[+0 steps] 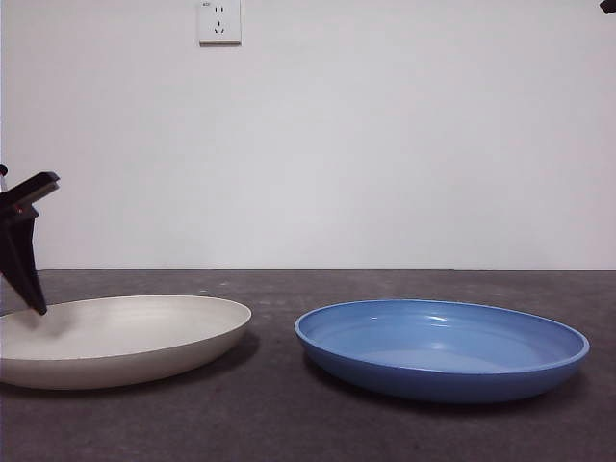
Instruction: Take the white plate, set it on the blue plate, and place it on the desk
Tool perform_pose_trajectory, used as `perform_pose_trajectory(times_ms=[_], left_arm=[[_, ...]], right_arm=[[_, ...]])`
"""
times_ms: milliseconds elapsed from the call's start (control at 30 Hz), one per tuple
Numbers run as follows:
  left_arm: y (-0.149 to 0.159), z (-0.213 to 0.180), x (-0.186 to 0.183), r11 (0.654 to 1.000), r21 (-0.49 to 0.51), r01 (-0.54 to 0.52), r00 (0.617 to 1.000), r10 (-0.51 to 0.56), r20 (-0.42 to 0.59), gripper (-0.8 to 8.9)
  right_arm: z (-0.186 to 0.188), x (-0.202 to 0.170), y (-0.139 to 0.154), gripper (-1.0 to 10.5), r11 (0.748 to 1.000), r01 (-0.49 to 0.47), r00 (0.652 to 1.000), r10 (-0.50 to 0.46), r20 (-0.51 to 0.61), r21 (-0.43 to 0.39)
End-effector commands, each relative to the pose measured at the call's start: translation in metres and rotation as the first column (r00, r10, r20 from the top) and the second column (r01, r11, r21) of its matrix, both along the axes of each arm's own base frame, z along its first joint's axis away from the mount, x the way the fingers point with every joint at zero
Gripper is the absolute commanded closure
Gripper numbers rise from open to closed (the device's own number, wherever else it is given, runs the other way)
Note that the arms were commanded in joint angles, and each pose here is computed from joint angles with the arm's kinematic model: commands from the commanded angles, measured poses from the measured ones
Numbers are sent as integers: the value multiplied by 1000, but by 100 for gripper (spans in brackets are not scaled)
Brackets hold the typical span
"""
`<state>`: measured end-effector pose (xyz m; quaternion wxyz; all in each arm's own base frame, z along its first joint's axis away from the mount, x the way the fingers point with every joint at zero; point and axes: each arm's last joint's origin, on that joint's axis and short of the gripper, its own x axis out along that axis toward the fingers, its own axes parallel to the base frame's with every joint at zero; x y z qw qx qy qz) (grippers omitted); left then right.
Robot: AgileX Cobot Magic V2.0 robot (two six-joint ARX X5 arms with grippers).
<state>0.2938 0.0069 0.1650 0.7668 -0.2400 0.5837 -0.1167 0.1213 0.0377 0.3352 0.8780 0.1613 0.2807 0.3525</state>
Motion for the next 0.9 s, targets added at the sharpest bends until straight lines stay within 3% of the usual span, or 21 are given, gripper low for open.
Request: perform_pose_trajectory(times_ms=[33,167,333,600,900], left_arm=[[1,-6,6,1000,9,15,1000,-15,-11,637],[1,-11,7,1000,9,15,1000,-15,-22,649],[1,-15,8,1000,11,21,999,-21,-26,806],[2,-2,15,999,44,22,1000,-22,-8,806],[-9,59,35,999,30,34,999,-35,21,805]], right_arm=[[6,0,1,273,1000,-8,1000,8,28,-4],[6,0,1,273,1000,-8,1000,8,28,-4],[6,0,1,273,1000,-8,1000,8,28,-4],[6,0,0,273,1000,-8,1000,8,28,-4],[9,-7,-1,274,1000,-9,1000,9,-26,-17]])
